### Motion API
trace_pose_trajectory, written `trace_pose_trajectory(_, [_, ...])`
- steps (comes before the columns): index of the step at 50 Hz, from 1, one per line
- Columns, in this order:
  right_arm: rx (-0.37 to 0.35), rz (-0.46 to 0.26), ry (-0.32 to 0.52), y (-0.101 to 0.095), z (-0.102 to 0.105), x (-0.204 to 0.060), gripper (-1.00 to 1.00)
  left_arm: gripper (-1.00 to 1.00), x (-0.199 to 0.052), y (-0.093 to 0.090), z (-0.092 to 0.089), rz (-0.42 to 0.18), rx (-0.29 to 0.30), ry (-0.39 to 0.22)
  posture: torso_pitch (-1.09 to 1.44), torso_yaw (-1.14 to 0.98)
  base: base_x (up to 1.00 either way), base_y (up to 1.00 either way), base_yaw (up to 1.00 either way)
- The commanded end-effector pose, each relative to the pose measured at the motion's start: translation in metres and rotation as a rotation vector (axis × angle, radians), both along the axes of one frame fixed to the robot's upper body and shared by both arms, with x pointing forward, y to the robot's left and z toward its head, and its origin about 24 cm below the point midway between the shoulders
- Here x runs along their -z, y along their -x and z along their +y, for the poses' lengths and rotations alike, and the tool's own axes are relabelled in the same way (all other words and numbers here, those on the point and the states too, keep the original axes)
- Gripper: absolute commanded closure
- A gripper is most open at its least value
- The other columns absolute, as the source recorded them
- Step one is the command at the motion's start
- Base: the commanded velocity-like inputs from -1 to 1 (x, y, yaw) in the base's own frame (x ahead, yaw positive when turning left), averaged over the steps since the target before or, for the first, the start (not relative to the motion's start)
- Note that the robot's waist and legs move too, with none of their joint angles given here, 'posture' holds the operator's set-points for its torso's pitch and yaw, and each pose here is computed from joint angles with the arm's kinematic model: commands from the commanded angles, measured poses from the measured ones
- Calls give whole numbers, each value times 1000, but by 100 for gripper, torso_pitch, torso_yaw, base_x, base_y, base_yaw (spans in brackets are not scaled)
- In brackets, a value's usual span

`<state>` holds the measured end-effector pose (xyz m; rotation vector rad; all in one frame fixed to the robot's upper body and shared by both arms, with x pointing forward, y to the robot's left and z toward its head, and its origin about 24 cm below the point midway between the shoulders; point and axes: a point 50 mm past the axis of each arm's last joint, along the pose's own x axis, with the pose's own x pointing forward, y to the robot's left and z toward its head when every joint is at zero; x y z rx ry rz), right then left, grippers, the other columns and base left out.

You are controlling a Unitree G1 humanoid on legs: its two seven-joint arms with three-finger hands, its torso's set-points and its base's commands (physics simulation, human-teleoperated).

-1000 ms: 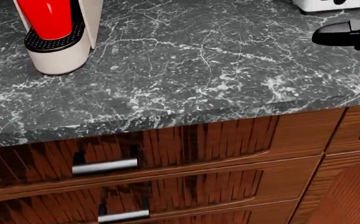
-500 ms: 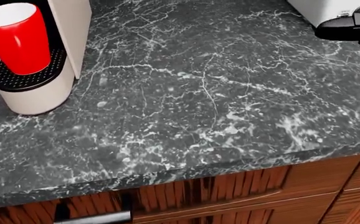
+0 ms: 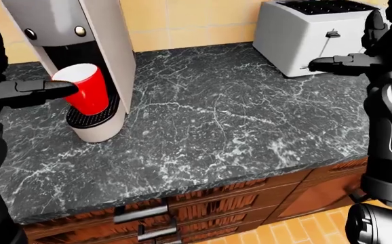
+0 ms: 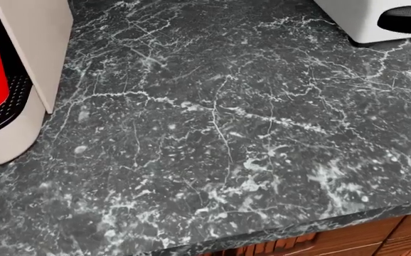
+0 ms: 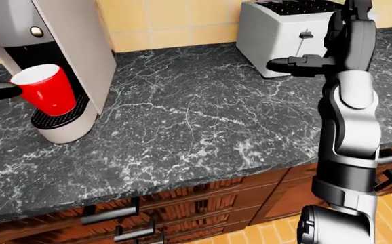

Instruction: Pick the mug from under the coffee machine dispenser and place it on the counter.

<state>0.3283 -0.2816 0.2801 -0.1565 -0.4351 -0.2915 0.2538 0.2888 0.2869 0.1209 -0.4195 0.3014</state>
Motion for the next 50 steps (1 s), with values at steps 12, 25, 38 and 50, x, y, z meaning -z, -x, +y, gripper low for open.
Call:
trace_pose_trajectory(12, [-26,-86,99,9,9,-19,-100,-100,-14,8,1,-72,-18,-28,0,0,0,0,100])
trace_pose_trajectory(25, [29,21,-18,4,3,-10,-100,-100,-10,8,0,-74,-24,-36,0,0,0,0,15])
trace_pose_trajectory(38, [24,93,-65,5,0,-12,-100,-100,-2,11,-5,-24,-111,48,0,0,0,0,0])
trace_pose_trajectory(50, [31,81,-27,6,0,-12,-100,-100,-3,16,-10,-3,-158,43,0,0,0,0,0])
